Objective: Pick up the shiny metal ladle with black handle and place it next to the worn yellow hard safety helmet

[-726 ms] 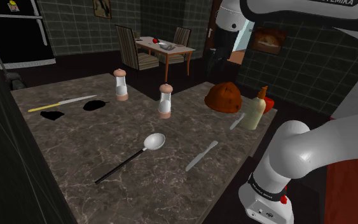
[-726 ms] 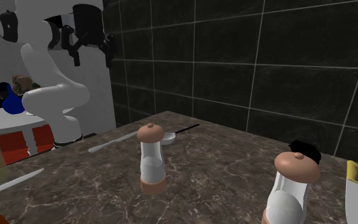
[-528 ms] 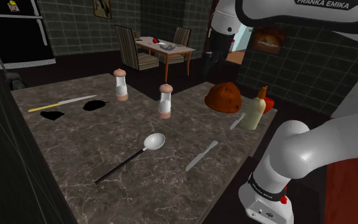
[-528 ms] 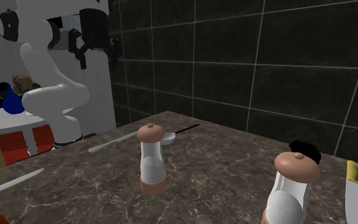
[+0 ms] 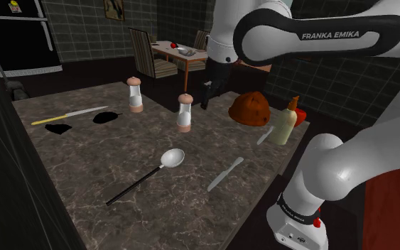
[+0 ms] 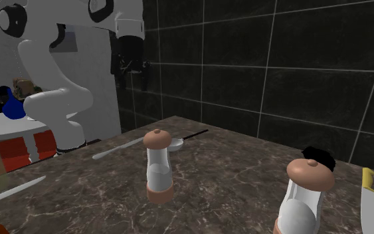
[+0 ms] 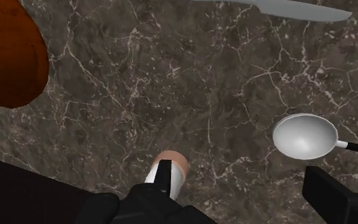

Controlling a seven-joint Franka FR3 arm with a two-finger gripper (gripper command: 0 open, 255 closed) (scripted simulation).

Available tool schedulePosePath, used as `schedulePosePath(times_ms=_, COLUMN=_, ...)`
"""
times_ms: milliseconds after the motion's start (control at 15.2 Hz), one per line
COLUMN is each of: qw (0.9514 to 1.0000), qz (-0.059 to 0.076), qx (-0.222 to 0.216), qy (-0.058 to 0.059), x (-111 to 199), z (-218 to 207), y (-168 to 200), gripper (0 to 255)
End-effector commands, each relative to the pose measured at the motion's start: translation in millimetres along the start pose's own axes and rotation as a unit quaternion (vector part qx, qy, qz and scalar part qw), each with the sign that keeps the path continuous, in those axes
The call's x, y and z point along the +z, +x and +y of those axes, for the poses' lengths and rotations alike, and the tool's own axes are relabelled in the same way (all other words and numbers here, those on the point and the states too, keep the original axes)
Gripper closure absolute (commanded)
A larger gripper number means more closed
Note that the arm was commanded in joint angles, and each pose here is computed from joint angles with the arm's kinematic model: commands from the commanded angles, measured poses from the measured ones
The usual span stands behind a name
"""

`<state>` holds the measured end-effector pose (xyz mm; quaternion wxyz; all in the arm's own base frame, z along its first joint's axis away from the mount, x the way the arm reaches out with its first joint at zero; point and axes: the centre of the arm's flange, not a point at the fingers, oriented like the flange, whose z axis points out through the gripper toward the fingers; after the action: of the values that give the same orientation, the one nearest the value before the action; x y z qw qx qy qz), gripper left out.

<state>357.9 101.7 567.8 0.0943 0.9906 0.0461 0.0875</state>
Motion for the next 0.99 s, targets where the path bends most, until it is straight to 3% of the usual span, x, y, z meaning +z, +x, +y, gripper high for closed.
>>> schedulePosePath(times_ms=0, qw=0.9997, qz=0.004, qx=-0.023, qy=-0.006, x=15, z=-23, y=3, gripper=0)
schedulePosePath(times_ms=462, qw=0.9942, qz=0.014, qx=-0.103, qy=-0.029, x=67, z=-105, y=13, gripper=0)
schedulePosePath(times_ms=924, qw=0.9817, qz=0.025, qx=-0.181, qy=-0.052, x=122, z=-185, y=11, gripper=0)
